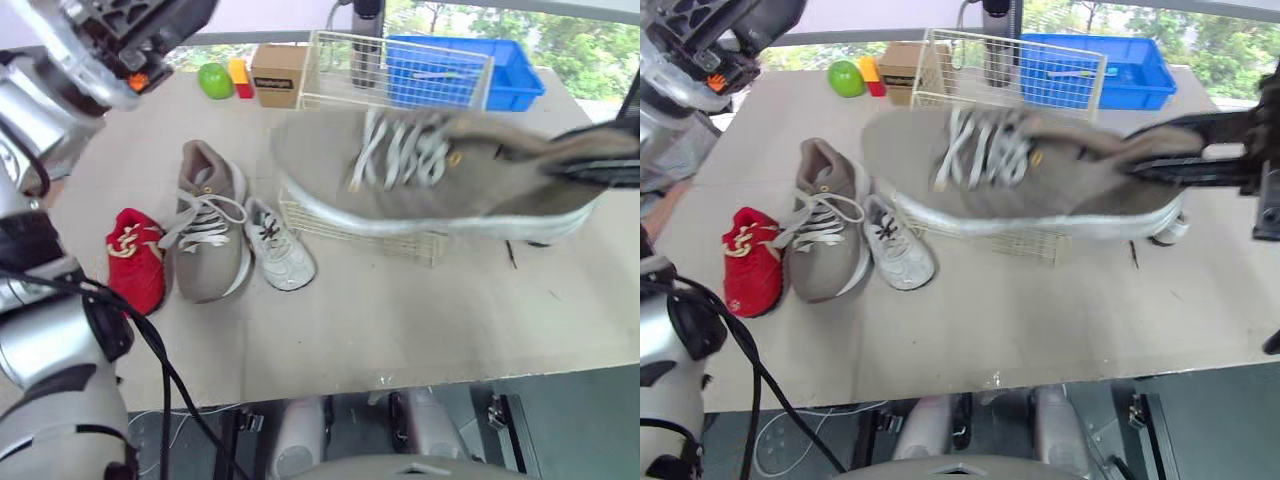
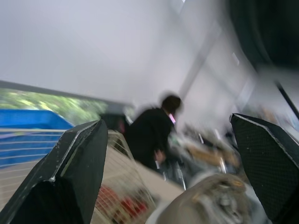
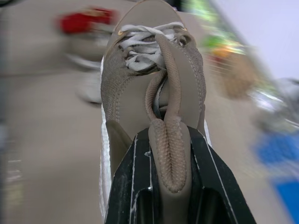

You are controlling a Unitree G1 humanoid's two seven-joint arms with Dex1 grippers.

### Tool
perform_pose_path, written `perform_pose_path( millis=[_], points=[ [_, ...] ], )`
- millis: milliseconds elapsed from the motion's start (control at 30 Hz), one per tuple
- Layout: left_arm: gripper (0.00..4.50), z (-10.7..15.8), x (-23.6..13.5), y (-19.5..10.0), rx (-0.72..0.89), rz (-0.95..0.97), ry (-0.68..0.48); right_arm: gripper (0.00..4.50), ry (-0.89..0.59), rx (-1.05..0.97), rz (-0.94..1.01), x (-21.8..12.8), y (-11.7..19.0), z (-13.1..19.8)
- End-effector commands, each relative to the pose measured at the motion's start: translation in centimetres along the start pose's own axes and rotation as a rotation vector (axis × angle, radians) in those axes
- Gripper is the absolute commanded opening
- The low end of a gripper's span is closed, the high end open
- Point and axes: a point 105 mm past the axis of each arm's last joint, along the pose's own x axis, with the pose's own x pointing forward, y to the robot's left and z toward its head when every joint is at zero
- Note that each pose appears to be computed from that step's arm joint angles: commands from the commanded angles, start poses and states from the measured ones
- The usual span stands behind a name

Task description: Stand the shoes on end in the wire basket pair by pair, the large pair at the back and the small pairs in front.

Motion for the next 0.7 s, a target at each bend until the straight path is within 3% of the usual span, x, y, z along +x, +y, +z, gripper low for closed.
perform_pose_path(
  millis=[33, 133, 200, 433, 567, 633, 700],
  points=[
    [4.5, -1.8, 1.3, -1.0, 0.089, -0.13, 0.207, 0.01, -0.041, -0.131, 0.01, 0.0, -1.5, 1.5],
    [4.5, -4.9, 2.3, -2.5, 0.15, -0.276, 0.482, 0.01, -0.063, -0.224, 0.077, 2.0, -2.7, 1.5],
    [4.5, -6.4, 2.1, -2.4, 0.202, -0.324, 0.603, 0.01, -0.084, -0.267, 0.096, 2.8, -3.2, 1.9],
    [4.5, -8.4, 1.8, -3.2, 0.146, -0.464, 0.717, 0.01, -0.123, -0.321, 0.141, 3.9, -3.1, 3.1],
    [2.8, -8.6, 2.0, -3.0, 0.134, -0.469, 0.71, 0.0, -0.133, -0.335, 0.147, 4.1, -2.8, 3.6],
    [1.71, -8.6, 2.0, -3.1, 0.133, -0.472, 0.704, 0.0, -0.137, -0.318, 0.159, 4.2, -2.6, 3.6],
    [1.09, -8.7, 1.9, -3.0, 0.135, -0.465, 0.698, 0.0, -0.15, -0.297, 0.15, 4.4, -2.8, 3.5]
  ],
)
